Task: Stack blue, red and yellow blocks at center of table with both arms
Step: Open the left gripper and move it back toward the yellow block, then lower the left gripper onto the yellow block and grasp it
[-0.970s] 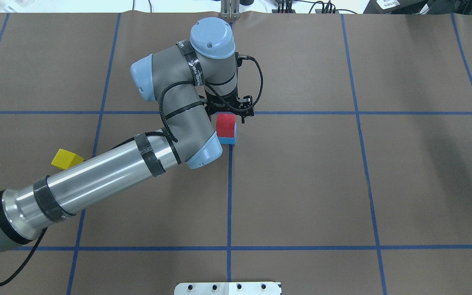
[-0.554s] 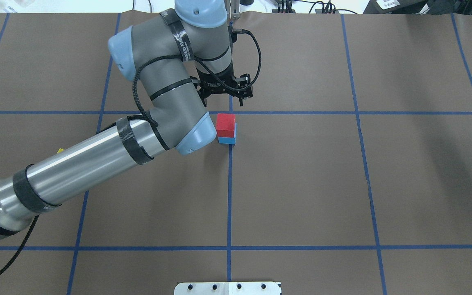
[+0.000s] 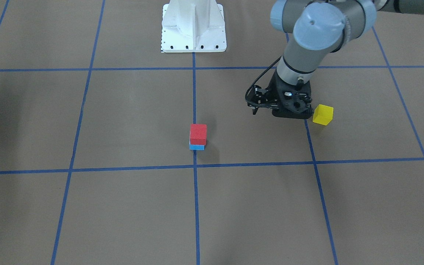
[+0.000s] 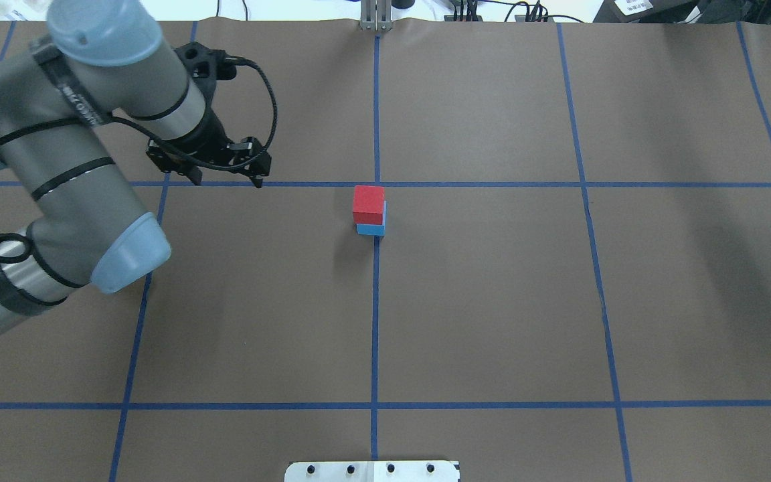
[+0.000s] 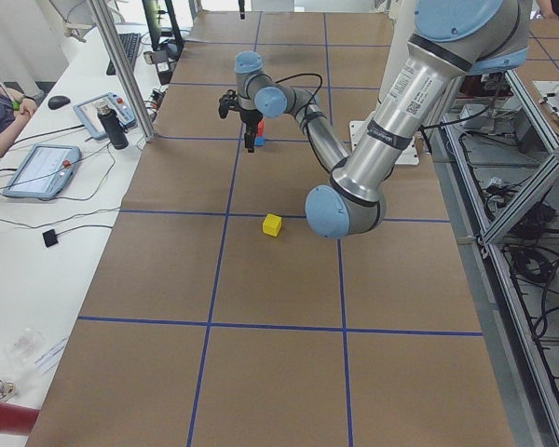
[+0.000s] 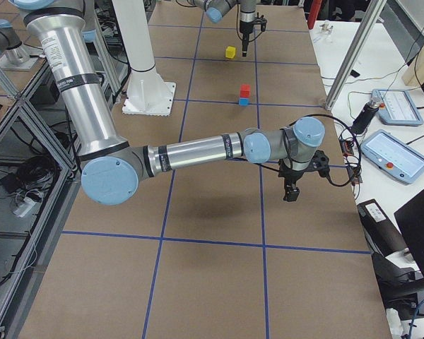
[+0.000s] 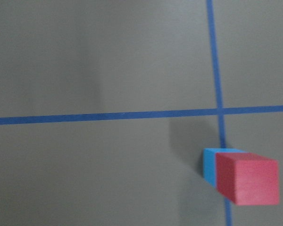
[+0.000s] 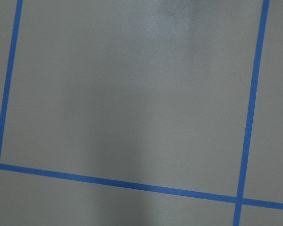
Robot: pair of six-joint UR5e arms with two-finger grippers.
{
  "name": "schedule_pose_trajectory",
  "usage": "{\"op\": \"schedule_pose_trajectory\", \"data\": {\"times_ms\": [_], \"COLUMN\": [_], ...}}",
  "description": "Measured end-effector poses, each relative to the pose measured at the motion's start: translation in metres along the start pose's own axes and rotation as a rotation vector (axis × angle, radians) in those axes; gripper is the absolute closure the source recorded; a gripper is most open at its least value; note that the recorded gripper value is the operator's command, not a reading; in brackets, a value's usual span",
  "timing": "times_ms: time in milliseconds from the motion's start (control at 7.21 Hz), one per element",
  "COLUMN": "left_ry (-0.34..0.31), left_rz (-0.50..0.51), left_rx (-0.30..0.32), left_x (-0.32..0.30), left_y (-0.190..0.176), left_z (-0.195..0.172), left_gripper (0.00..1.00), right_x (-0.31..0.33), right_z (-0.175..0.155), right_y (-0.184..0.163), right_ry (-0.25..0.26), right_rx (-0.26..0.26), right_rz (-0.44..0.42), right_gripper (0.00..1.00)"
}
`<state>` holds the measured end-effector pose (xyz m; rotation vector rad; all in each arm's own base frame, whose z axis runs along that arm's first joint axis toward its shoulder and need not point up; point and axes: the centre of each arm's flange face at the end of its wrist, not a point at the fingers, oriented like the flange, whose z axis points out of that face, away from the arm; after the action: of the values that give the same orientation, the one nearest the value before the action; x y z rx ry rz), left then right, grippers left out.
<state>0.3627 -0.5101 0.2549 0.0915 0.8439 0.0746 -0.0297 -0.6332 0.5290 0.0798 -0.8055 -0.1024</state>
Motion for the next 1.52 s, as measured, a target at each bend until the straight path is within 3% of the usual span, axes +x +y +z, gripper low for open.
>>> {"op": "schedule_pose_trajectory", "data": {"times_ms": [277, 554, 1525], "left_ry": [-0.051, -0.062, -0.084], "left_rz": [0.070, 0.084, 0.058], "left_rx": [-0.006, -0.007, -0.048], "left_x": [-0.097, -0.152, -0.186], "left_y": [0.026, 0.045, 0.048], "left_z": [0.020, 0.044, 0.100], "left_gripper": [0.01, 0.01, 0.00], "right_x": [0.000, 0.002, 0.006], "right_z": [0.000, 0.001, 0.005], "right_y": [0.000, 0.002, 0.004], "right_ry": [0.001, 0.002, 0.008], "right_rx": [0.002, 0.001, -0.003], "right_rz": [-0.001, 0.000, 0.003], "right_gripper": [0.01, 0.01, 0.01]}}
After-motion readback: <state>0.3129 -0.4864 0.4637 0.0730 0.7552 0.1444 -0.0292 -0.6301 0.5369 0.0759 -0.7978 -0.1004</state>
